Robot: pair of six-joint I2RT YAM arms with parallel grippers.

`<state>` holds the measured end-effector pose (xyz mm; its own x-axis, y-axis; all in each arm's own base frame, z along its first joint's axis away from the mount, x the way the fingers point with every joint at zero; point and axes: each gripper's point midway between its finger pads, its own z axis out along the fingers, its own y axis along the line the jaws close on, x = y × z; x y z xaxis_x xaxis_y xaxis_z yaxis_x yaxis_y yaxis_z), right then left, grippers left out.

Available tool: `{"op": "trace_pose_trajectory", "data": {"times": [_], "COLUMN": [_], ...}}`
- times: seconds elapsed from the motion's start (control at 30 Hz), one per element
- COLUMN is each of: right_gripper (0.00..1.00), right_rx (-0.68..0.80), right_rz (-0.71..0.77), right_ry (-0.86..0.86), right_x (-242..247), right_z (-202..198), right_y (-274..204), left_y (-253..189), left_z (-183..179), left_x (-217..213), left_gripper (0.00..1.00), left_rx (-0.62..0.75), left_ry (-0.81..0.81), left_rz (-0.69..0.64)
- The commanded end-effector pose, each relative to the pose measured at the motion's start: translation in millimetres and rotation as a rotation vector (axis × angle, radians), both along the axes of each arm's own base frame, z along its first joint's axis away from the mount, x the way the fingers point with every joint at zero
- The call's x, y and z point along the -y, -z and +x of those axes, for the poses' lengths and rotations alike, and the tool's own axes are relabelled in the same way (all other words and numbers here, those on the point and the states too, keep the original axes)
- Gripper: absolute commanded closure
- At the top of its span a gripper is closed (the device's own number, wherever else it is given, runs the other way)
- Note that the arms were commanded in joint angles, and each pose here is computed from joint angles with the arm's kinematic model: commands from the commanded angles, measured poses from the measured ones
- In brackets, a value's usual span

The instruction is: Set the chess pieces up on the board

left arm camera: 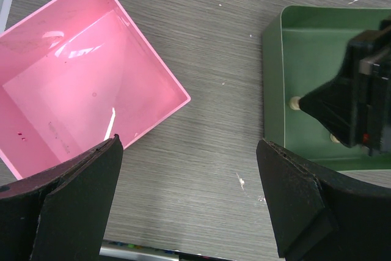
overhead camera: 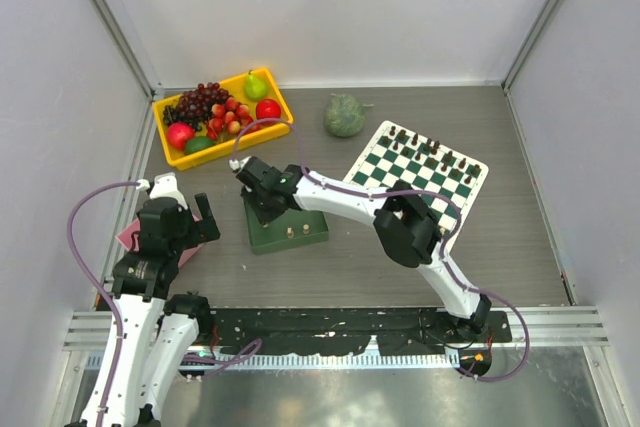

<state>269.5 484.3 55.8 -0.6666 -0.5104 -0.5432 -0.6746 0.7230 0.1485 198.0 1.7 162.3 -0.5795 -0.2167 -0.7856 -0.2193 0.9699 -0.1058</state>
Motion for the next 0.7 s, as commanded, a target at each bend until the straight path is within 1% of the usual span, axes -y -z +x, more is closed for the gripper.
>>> {"op": "trace_pose_trajectory", "data": {"times": [0.0,0.27,0.4,0.47,0.5,0.53,0.57,0.6,0.67], "right_gripper": [0.81,0.81,0.81,0.81,0.81,0.81,0.81,0.81,0.81], "right_rx": [0.125,0.205,0.229,0.252,0.248,0.258,0.245,0.257,0.243], "right_rz": [0.125,0.139,0.128,0.155,0.135,0.156,0.13,0.157,0.124], "right_ry": [0.018,0.095,0.182,0.237,0.269,0.293,0.327,0.357,0.418], "right_x": [7.7,64.4,105.0,130.4,142.4,154.9,168.2,180.8,211.6], "right_z": [3.0,-8.1,-13.5,-18.7,-21.1,-24.0,-28.9,-31.7,-44.7], "right_y": [-86.6,-126.0,-132.8,-147.9,-138.7,-147.6,-133.7,-144.5,-123.7], "left_y": [-10.6,-11.5,-13.0,-12.6,-13.5,-14.0,-13.4,-13.9,-13.3], "left_z": [5.1,5.1,4.6,4.4,4.5,4.6,4.5,4.6,4.8], "left_x": [0.9,0.9,1.7,1.9,1.9,2.2,2.5,2.9,3.8], "left_gripper": [0.01,0.01,0.01,0.01,0.01,0.01,0.01,0.01,0.01], "left_rx": [0.037,0.04,0.05,0.051,0.055,0.058,0.056,0.058,0.056], "left_ry": [0.006,0.006,0.01,0.011,0.011,0.012,0.013,0.017,0.02], "left_rz": [-0.001,-0.001,-0.006,-0.006,-0.007,-0.008,-0.009,-0.01,-0.012]}}
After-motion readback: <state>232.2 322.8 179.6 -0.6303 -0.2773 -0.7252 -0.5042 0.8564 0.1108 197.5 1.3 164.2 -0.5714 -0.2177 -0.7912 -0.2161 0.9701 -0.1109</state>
